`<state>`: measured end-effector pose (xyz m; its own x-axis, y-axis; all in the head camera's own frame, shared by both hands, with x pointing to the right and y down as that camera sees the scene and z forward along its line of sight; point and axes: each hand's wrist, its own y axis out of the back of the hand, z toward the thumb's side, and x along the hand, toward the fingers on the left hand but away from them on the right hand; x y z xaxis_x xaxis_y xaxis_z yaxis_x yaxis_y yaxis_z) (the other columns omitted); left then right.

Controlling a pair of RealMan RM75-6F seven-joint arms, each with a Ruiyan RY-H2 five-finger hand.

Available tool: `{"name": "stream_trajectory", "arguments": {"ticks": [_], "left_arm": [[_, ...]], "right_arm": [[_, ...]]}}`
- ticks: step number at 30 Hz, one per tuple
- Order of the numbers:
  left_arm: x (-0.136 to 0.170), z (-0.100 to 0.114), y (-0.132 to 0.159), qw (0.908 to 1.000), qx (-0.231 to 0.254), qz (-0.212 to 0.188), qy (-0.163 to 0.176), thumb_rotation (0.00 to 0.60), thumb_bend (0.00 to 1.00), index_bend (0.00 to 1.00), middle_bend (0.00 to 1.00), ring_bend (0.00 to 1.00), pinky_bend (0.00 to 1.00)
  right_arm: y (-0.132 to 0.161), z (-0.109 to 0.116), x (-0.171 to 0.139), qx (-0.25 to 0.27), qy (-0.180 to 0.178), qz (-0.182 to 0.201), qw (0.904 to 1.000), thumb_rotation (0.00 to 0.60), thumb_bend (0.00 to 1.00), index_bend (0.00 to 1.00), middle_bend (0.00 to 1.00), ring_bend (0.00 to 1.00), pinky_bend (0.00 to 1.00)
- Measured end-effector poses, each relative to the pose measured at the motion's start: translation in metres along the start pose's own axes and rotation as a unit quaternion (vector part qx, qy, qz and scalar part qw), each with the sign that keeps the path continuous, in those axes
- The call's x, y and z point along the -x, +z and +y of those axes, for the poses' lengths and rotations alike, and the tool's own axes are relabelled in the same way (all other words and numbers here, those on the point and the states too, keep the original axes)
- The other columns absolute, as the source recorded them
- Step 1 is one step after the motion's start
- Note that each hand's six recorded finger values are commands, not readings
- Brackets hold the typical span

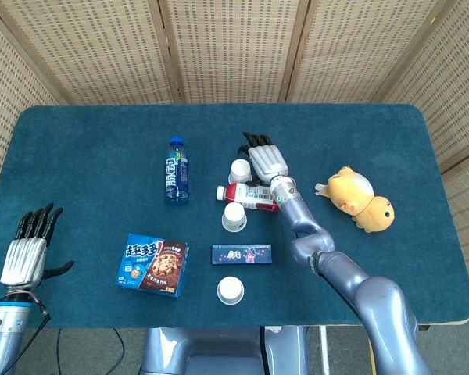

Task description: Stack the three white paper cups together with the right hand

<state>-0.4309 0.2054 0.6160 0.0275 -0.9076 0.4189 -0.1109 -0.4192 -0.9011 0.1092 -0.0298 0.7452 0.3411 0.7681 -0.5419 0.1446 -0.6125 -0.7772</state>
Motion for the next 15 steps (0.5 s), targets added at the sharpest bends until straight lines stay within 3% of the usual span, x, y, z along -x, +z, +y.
{"name": "stream_trajectory", "arguments": {"ticks": [8, 15], "left_arm": [[-0.0006, -0.0042, 0.0007, 1.0000, 0.001, -0.002, -0.008, 0.600, 0.12, 0.02, 0.00, 0.00, 0.00], [-0.0003, -0.0052, 0.0016, 0.9999, 0.003, -0.004, -0.010, 0.600, 0.12, 0.02, 0.00, 0.00, 0.00]], "right_arm": [[0.0042, -0.0062, 0.0049, -0.007, 0.010, 0.001, 0.9999, 0.600, 0.32, 0.32, 0.03, 0.00, 0.00], [0.0053, -0.0090, 0.0076, -0.011, 0.013, -0.002, 0.9999, 0.600, 0.32, 0.39, 0.05, 0.00, 0.00]]}}
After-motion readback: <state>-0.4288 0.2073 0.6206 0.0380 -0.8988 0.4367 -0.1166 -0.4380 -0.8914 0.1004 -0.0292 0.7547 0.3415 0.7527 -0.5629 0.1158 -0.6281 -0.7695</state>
